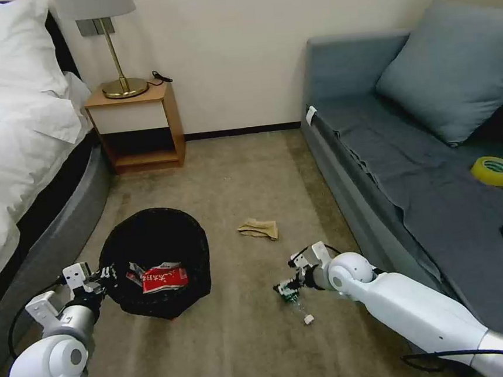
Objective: Pick up the trash bin, then pick up the garbage on the floor and place it into the trash bin.
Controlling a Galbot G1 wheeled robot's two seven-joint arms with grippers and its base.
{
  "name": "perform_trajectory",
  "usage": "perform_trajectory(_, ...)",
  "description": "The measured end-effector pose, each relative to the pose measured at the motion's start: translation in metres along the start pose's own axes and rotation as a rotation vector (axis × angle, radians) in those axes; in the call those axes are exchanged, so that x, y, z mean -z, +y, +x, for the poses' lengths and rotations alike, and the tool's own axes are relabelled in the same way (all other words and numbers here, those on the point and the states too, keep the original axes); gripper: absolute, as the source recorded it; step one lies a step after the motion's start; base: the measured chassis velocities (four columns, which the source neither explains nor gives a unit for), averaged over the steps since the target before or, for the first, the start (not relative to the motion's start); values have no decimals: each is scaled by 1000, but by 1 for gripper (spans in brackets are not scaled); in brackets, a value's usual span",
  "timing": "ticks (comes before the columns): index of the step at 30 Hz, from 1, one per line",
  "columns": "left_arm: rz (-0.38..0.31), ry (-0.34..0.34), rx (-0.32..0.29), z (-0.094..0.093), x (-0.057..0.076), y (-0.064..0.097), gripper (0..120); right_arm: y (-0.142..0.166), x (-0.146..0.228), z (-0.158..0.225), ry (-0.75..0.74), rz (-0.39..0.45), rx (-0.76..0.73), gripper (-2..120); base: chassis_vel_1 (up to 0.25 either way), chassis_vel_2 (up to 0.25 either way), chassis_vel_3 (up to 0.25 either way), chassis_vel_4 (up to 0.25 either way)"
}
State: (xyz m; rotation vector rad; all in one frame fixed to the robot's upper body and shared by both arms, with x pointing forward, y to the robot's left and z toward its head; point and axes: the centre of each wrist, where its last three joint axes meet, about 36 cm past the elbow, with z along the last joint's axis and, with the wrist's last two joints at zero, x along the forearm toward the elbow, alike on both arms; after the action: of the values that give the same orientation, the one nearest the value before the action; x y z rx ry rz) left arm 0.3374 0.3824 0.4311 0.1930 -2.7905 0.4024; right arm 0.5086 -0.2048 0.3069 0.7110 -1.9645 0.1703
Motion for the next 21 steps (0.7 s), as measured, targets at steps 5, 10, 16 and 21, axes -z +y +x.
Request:
perform_trajectory(5, 3, 0, 15, 0, 0, 9, 4, -4, -12, -25, 28, 16, -4, 100, 0, 0, 0, 0)
perform_trajectory(10, -1, -1, 23, 1, 2, 16, 4, -4, -18, -43, 38, 41, -18, 100, 0, 0, 0, 0)
perform_trajectory(16, -4, 0, 26, 0, 3, 19, 4, -2, -19, -54, 31, 61, -30, 100, 0, 0, 0, 0)
perform_trajectory(21, -4, 2, 24, -2, 2, 19, 4, -8, -23, -60, 31, 76, -48, 99, 0, 0, 0, 0)
